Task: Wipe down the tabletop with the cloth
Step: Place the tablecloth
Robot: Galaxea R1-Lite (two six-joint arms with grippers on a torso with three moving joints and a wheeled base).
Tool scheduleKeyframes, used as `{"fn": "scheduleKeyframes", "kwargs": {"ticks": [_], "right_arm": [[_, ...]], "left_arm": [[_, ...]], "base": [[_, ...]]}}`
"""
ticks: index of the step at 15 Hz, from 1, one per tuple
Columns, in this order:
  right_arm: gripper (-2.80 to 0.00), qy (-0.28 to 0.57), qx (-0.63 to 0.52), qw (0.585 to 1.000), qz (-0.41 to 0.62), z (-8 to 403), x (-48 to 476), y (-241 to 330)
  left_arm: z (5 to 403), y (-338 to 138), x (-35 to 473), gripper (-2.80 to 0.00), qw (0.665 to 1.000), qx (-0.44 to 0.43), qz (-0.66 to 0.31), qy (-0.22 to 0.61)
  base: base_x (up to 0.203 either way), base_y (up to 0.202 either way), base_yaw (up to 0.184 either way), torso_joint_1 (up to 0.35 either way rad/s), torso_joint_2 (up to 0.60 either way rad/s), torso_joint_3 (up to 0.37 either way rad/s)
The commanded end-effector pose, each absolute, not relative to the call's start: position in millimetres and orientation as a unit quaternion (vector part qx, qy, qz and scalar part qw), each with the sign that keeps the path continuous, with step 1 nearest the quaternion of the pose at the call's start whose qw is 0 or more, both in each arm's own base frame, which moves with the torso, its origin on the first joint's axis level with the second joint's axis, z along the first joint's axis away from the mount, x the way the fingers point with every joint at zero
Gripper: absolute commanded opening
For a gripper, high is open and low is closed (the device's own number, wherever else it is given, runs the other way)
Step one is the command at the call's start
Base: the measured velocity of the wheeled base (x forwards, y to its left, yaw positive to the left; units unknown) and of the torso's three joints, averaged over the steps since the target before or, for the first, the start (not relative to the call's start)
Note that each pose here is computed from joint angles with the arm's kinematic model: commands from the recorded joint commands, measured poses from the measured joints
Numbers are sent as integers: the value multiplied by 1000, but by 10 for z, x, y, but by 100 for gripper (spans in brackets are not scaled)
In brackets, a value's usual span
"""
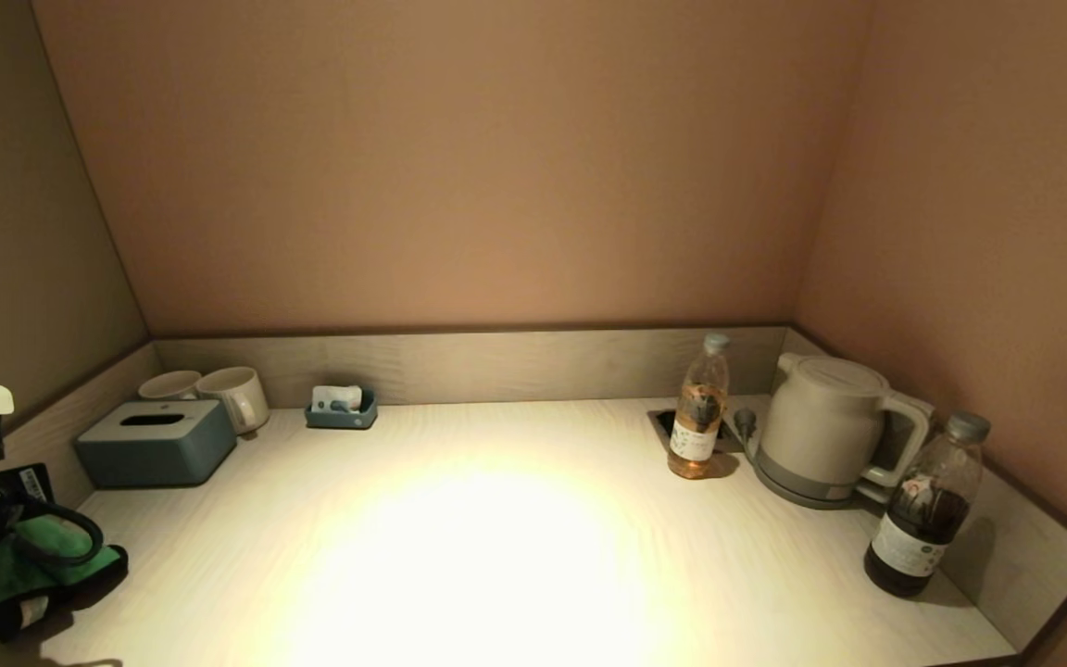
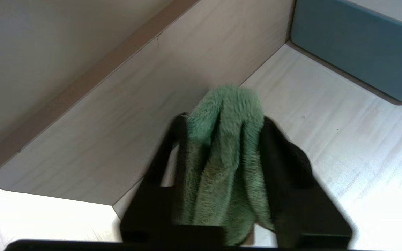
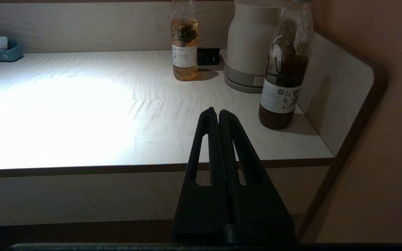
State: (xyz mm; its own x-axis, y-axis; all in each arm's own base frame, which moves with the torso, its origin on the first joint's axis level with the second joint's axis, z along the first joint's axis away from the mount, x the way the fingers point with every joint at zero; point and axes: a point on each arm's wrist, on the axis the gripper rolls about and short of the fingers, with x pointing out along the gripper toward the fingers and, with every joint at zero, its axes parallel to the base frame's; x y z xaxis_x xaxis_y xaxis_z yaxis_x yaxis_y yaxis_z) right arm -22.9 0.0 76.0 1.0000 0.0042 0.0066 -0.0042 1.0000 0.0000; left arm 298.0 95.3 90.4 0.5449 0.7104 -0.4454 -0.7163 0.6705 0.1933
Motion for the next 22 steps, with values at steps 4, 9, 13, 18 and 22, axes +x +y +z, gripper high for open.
{"fn": "scheduleKeyframes", "kwargs": {"ticks": [4, 9, 13, 18, 22], "right_arm": [[-280, -3, 0, 1000, 2, 761, -228, 0], [-280, -3, 0, 1000, 2, 761, -228, 0], [-280, -3, 0, 1000, 2, 761, -228, 0], [-280, -3, 0, 1000, 3, 761, -228, 0], [-280, -3, 0, 1000, 2, 761, -228, 0]], "left_arm": [[928, 954, 2971, 0, 880, -8, 408, 245], [1237, 910, 2836, 0, 892, -12, 406, 201], [1445, 722, 2701, -280, 908, -11, 382, 171], [1630, 416, 2582, -280, 932, -5, 332, 143], [1729, 265, 2485, -280, 944, 5, 304, 129]], "base": [[0, 0, 0, 0, 0, 0], [0, 0, 0, 0, 0, 0], [0, 0, 0, 0, 0, 0], [0, 0, 0, 0, 0, 0], [0, 0, 0, 0, 0, 0]]}}
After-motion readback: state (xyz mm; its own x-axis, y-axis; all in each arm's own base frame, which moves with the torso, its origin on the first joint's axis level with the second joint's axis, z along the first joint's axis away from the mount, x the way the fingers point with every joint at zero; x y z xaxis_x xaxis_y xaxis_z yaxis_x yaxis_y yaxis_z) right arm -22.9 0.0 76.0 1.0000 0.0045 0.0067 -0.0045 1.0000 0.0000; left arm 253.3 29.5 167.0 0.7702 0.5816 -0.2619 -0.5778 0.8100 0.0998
